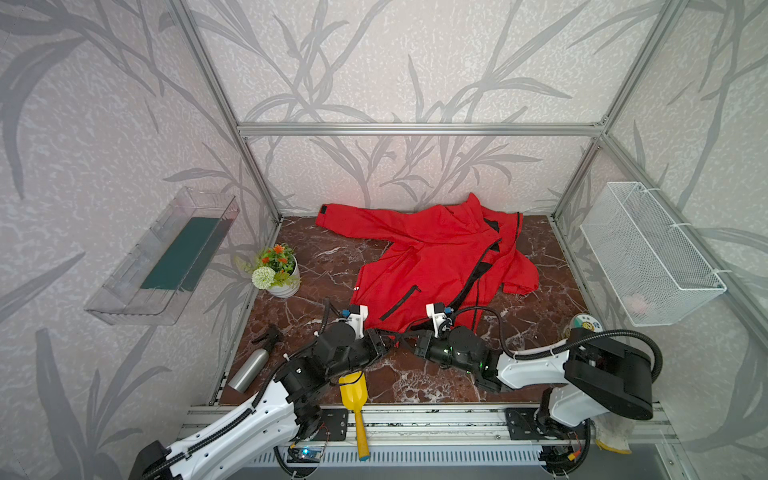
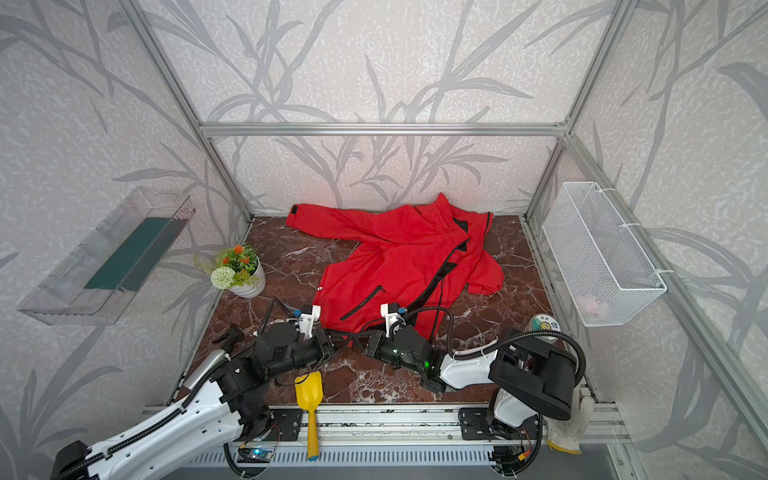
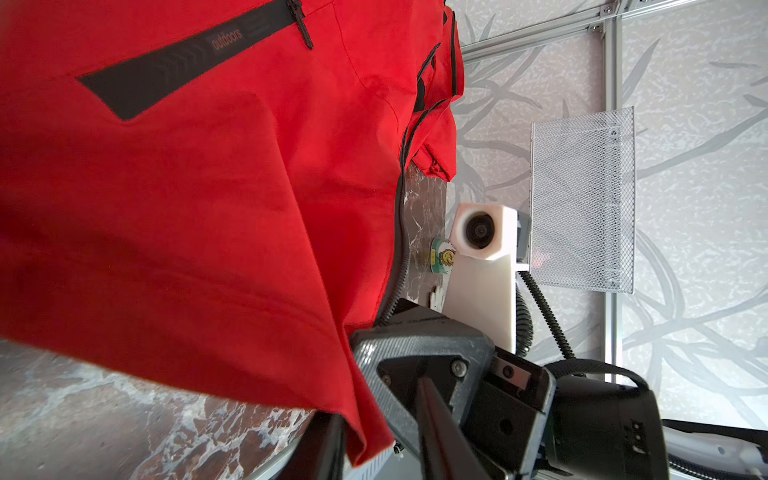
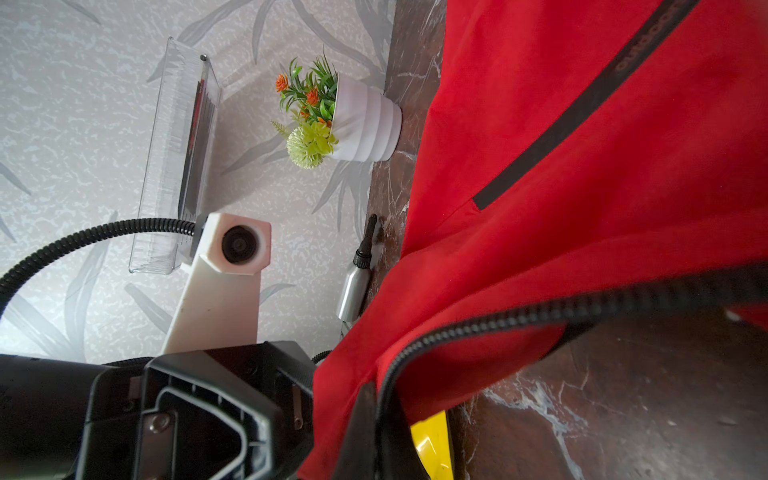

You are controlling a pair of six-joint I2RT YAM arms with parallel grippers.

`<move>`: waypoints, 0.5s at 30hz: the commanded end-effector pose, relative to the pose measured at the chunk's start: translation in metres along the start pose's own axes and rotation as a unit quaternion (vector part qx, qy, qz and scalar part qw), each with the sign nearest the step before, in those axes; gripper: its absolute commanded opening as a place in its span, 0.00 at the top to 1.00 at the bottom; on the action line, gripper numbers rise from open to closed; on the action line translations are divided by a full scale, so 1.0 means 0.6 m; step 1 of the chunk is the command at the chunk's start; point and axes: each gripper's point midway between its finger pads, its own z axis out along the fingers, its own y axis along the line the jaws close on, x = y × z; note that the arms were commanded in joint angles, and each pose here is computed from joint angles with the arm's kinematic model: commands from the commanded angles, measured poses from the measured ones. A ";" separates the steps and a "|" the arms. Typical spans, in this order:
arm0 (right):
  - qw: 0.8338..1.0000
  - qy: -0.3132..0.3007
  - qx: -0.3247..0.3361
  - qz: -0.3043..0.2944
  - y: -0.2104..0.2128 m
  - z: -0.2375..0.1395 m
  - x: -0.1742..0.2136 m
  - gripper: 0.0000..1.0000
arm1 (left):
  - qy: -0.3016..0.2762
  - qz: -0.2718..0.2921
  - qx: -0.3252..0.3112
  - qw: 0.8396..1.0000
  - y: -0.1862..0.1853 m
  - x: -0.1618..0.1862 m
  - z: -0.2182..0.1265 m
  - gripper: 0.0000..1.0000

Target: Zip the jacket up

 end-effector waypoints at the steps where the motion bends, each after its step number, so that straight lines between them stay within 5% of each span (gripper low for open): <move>1: 0.999 0.003 -0.034 0.005 0.029 0.006 -0.002 1.00 | 0.002 0.002 0.013 1.000 -0.006 0.002 -0.003 0.64; 15: 0.999 0.010 -0.042 0.012 0.037 0.015 0.001 1.00 | 0.005 0.003 -0.002 1.000 0.014 0.008 -0.007 0.61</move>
